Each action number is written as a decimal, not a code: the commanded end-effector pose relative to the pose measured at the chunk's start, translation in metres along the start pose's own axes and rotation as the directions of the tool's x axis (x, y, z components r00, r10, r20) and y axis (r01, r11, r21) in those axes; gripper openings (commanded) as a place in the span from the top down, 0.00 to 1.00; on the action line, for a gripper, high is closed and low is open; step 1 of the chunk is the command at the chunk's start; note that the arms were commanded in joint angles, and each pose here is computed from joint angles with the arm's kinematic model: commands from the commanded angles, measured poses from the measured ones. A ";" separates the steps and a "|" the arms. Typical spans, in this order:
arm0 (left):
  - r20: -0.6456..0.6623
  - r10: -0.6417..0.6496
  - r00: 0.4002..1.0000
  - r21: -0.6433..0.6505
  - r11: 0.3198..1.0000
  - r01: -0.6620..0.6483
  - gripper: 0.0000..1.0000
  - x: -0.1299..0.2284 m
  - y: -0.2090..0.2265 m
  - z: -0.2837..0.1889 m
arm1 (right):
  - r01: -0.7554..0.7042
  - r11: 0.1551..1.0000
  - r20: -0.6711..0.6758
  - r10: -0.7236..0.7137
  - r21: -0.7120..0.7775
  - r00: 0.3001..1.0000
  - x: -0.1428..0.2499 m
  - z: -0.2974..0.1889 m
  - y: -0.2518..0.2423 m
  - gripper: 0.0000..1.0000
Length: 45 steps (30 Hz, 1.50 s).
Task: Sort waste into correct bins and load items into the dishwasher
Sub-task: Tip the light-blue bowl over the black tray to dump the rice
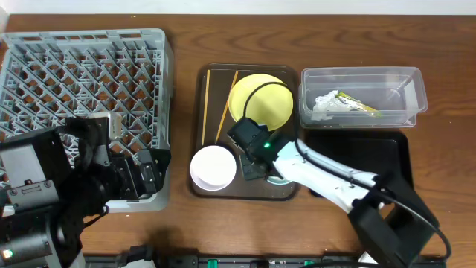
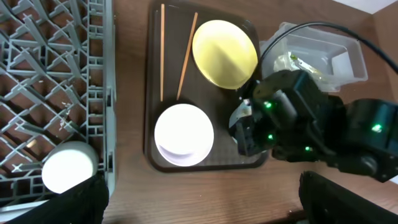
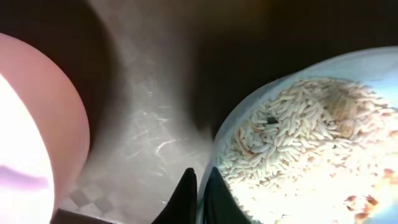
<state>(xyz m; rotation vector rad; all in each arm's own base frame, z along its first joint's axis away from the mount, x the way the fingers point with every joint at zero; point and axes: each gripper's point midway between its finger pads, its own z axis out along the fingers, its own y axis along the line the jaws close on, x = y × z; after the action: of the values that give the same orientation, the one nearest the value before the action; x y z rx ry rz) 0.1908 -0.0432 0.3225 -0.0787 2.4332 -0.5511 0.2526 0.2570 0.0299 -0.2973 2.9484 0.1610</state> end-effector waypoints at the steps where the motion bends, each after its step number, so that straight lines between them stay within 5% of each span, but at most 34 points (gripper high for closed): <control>1: 0.013 0.028 1.000 0.008 1.000 -0.028 0.02 -0.003 -0.004 -0.003 | 0.095 0.990 0.055 -0.089 -0.108 0.995 -0.014 -0.033 0.009 0.99; 11: 0.013 0.028 1.000 0.008 1.000 -0.028 0.02 -0.003 -0.004 -0.003 | 0.134 0.874 0.159 -0.066 -0.467 0.985 -0.019 -0.147 -0.009 0.99; 18: 0.013 0.028 1.000 0.008 1.000 -0.028 0.02 -0.003 -0.004 -0.003 | 0.019 0.871 0.061 0.012 -0.490 0.998 -0.004 -0.140 -0.081 0.99; 25: 0.013 0.028 1.000 0.008 1.000 -0.028 0.02 -0.003 -0.004 -0.003 | 0.008 0.621 0.136 0.160 -0.784 0.978 -0.006 -0.148 -0.106 0.99; 35: 0.013 0.028 1.000 0.008 1.000 -0.028 0.02 -0.003 -0.004 -0.003 | 0.065 0.356 0.234 0.457 -0.932 0.858 0.000 -0.156 -0.157 0.99; 45: 0.013 0.027 1.000 0.008 1.000 -0.028 0.02 -0.003 -0.004 -0.003 | 0.048 0.315 0.233 0.580 -0.948 0.781 0.006 -0.159 -0.186 0.99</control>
<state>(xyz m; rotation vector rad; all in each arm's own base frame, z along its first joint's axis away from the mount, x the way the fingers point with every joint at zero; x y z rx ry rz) 0.1908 -0.0431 0.3225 -0.0789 2.4333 -0.5506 0.2613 0.0542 0.1548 0.2007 2.0128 1.6476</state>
